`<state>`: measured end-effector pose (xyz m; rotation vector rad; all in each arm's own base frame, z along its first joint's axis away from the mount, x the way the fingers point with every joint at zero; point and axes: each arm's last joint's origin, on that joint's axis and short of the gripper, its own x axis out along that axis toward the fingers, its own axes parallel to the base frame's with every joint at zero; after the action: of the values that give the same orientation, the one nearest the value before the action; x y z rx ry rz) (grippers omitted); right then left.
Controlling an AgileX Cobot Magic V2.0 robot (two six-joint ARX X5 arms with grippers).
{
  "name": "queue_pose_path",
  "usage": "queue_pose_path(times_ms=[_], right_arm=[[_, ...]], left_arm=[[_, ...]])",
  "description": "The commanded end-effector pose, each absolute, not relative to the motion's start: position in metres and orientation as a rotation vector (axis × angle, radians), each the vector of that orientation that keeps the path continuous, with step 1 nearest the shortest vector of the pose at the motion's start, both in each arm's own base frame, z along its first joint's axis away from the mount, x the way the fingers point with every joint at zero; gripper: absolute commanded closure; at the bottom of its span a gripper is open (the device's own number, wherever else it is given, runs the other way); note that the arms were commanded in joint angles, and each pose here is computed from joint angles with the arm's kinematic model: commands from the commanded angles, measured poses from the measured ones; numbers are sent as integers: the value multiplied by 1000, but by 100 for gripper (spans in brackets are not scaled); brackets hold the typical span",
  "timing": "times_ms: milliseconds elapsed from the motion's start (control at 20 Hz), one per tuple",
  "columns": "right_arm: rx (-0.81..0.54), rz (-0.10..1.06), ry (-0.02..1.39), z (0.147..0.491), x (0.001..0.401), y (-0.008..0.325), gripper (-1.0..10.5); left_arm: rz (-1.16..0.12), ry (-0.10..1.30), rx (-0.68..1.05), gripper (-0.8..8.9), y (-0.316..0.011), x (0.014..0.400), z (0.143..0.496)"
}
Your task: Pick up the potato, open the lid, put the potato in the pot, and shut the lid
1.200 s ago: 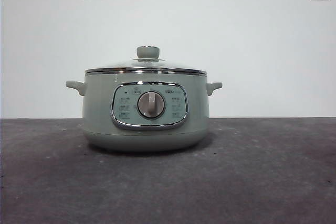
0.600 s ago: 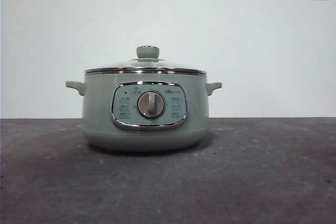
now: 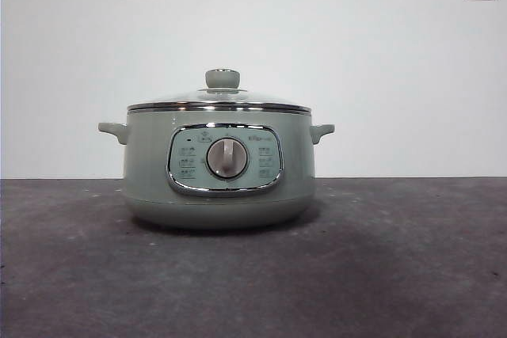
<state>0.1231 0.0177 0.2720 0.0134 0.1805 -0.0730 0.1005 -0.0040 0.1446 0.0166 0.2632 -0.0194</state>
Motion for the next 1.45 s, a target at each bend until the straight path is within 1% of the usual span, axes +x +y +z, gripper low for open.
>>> queue_pose_path(times_ms=[50,150,250,350,500,650,900,1150,1300,1450], right_arm=[[135,-135,22,226,117,9,946],[153,-149,13,197,110,4,946],[149,-140,26,176,106,1,946],[149,-128,48,163,105,0,946],[126,-129,151,153,101,-1,946],[95,-142,226,146,98,-2,946],[40,-128,202,148,97,-3,946],[-55,-32,193,149,96,-2,946],[-83,-31,194,149,96,-2,946],[-82,-37,195,149,96,-2,946]], left_arm=[[-21,272,11,816,-4,101,141],[-21,277,11,816,-4,101,141],[-21,281,11,816,-4,101,141],[-21,284,11,816,-4,101,140],[-21,289,11,816,-4,102,140],[-21,292,12,816,-4,102,140],[-21,294,12,816,-4,102,139],[-21,294,12,816,-4,102,139],[-21,294,12,816,-4,102,139],[-21,294,12,816,-4,102,139]])
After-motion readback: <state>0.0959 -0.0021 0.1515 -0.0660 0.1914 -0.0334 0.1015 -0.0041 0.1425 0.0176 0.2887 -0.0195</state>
